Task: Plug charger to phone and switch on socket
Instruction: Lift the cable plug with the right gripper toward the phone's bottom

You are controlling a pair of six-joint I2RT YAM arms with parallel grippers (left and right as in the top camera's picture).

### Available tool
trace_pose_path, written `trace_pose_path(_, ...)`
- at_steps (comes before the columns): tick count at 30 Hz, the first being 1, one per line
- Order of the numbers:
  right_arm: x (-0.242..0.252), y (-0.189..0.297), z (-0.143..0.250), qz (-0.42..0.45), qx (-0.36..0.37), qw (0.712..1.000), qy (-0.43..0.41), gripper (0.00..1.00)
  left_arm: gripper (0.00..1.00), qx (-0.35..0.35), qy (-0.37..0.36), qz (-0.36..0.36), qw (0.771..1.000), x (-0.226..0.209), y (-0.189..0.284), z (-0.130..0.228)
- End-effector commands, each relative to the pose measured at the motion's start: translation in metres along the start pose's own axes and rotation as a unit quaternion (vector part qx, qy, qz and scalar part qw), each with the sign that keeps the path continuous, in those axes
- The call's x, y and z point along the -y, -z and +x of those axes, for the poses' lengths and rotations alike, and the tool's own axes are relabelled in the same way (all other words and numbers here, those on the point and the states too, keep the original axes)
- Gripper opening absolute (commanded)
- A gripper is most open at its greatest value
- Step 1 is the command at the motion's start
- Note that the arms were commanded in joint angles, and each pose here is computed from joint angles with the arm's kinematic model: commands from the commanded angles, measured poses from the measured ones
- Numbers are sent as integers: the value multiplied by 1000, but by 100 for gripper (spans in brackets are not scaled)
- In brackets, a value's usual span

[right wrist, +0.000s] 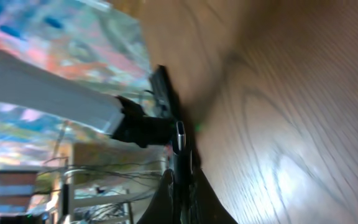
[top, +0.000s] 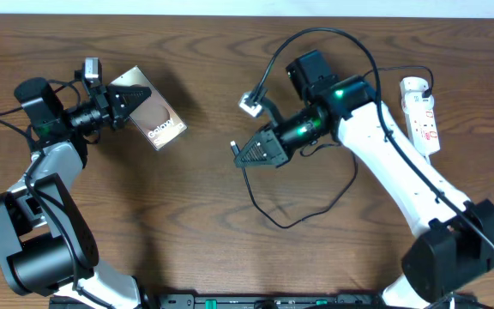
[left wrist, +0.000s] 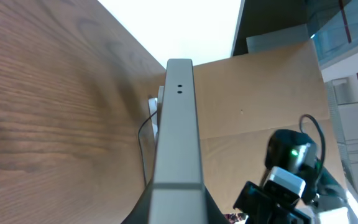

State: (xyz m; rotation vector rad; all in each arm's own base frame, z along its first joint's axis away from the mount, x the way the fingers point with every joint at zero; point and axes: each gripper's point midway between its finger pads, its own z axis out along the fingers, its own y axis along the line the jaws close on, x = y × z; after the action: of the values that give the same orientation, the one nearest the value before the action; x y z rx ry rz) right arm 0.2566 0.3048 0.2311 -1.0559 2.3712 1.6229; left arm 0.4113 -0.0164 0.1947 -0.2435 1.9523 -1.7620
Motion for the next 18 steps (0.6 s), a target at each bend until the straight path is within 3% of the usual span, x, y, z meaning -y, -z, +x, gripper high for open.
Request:
trace_pose_path(1,-9,-6,-6,-77,12,997,19,1,7,-9,5,7,1000,6,0,2)
trace_pose_path(18,33,-61,-12,-226,8,974,-31,1,7,-34,19,20,999,15,-8,9)
